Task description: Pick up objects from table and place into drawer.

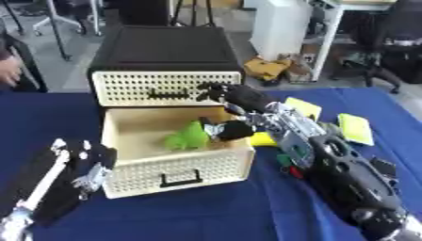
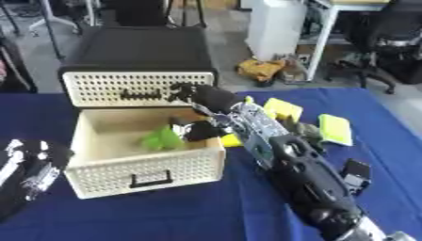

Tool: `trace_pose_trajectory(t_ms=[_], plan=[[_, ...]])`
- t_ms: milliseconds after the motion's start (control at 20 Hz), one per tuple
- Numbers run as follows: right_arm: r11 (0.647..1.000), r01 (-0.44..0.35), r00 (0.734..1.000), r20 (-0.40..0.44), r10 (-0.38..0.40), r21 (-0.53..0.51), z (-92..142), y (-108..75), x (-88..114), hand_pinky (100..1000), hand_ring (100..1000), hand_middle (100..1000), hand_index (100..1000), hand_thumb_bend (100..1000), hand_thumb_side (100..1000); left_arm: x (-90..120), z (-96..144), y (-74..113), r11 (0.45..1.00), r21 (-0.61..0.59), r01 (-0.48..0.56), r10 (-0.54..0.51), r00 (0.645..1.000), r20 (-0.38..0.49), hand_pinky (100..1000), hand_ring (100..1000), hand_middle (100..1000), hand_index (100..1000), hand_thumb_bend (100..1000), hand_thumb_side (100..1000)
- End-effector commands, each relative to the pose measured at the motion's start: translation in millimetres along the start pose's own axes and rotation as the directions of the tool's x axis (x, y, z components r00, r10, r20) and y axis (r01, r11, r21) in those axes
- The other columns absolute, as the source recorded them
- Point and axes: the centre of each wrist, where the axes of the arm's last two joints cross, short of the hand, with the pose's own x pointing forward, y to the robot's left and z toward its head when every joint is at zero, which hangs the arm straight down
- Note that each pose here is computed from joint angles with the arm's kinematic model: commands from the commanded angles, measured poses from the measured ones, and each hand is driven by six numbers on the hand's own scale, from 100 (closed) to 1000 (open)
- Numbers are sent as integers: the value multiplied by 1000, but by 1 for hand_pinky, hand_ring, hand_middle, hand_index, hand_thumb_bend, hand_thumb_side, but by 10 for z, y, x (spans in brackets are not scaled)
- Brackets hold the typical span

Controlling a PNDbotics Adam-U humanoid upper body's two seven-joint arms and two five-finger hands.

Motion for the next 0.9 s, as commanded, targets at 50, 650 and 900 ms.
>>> trace_pose_trajectory(t_ms=[50,650,900], plan=[[987,41,996,-67,-52,-156,104,-238,-84,647,771,860,863,100,483,27,-16,88,999,29,18,-19,1000,15,100,100,100,674,290,1000],[745,317,902,-54,-427,-587,983,-558,48,462,572,666,741,100,491,24,-14,156,1000,-11,14,-13,999,42,100,100,100,673,284,1000],[706,344,856,-103,-507,-619,1183,-425,16,453,564,660,737,100,508,129,-35,158,984,-176,-11,33,992,122,100,100,100,675,255,1000]])
